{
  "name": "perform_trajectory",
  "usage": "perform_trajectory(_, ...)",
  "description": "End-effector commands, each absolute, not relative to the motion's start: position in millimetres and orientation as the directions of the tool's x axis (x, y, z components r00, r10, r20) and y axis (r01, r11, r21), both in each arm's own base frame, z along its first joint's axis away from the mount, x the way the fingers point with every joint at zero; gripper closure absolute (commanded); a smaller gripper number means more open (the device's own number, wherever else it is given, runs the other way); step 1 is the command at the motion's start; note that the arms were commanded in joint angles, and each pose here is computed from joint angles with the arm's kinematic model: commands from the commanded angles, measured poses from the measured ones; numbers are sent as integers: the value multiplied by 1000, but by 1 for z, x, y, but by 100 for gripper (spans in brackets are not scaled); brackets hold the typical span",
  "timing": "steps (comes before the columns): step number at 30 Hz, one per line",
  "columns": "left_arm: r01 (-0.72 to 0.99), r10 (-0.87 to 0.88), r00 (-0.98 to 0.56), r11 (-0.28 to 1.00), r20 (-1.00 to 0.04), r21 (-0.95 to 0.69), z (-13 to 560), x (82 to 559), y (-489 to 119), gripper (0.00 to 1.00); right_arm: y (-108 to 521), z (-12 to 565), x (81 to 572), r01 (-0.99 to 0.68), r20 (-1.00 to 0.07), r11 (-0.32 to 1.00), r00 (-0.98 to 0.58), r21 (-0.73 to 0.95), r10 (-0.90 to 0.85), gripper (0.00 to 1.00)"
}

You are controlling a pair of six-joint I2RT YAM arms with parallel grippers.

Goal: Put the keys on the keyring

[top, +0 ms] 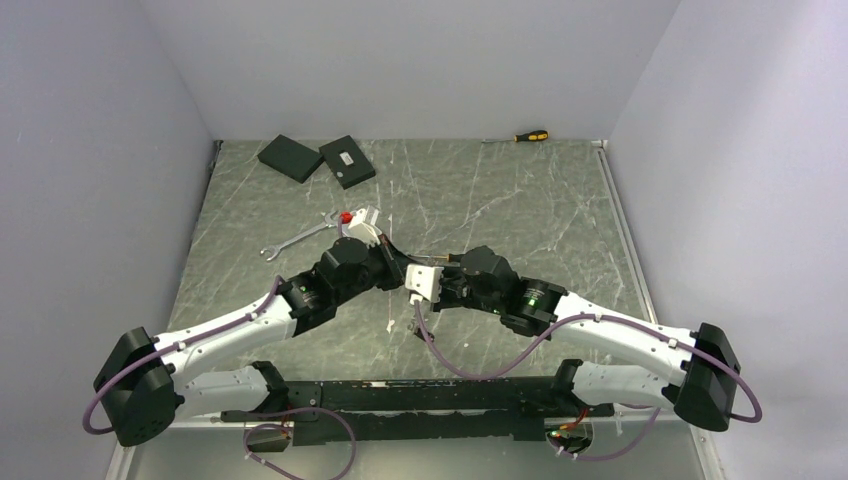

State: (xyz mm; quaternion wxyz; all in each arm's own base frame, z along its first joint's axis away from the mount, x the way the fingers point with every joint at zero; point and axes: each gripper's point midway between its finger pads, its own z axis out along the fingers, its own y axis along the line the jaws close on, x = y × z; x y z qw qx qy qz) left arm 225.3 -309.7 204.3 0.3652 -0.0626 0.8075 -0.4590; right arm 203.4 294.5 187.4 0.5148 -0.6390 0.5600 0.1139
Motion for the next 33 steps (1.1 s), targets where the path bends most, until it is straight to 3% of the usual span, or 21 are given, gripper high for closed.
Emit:
perform_trajectory(1, 246, -450, -724, 540, -523, -805, 210, 224, -313, 100, 306, 233, 219, -780, -757, 252, 385, -572, -527, 100)
perform_trajectory(33, 245, -469, -702, 549, -537, -799, 208, 226, -306, 100, 291, 235, 220, -765, -755, 289, 361, -576, -548, 100)
